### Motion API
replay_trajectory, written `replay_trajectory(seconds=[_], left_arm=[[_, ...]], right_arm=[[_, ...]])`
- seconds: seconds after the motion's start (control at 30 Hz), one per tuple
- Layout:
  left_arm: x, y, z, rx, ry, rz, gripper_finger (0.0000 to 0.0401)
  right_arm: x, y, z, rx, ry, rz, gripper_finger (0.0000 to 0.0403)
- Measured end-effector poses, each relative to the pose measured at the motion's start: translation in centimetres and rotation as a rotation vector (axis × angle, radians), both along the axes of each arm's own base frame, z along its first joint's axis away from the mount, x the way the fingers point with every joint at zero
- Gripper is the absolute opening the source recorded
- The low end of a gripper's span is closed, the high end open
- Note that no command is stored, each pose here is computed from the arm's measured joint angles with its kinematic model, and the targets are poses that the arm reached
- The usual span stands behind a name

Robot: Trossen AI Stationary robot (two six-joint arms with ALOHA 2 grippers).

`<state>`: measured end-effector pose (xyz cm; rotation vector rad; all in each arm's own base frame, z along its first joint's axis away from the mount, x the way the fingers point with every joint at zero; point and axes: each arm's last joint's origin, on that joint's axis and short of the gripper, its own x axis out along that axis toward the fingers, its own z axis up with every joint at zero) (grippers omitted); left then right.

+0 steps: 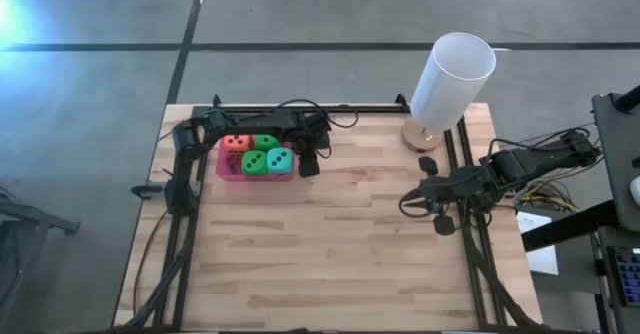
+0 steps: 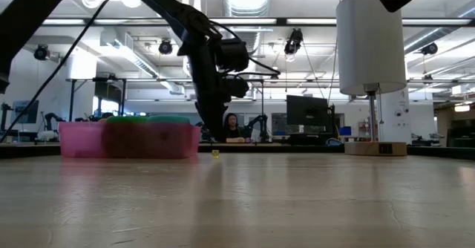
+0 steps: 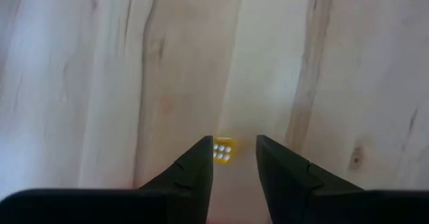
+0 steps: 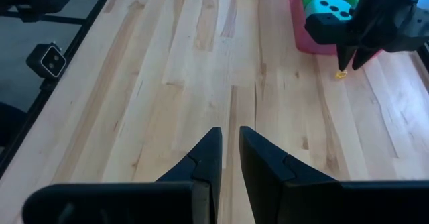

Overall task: Pick & Place Dice
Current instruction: Put the small yellow dice into the red bin

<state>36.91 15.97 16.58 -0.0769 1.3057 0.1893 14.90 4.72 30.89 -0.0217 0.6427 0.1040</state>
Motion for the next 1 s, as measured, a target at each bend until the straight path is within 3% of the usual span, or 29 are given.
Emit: replay_trajectory(seconds=[0.5, 1.0], left_arm=[[-0.8, 0.2, -2.2, -0.014, 0.03, 0.012, 0.0118], [-0.8, 0.2, -2.6, -0.012, 0.011, 0.006, 0.0117]], right_arm=[[0.0, 0.0, -0.1, -0.009, 0.007, -0.002, 0.0052], [-0.1, -0.1, -0.1, -0.006, 0.014, -0.008, 0.0052]])
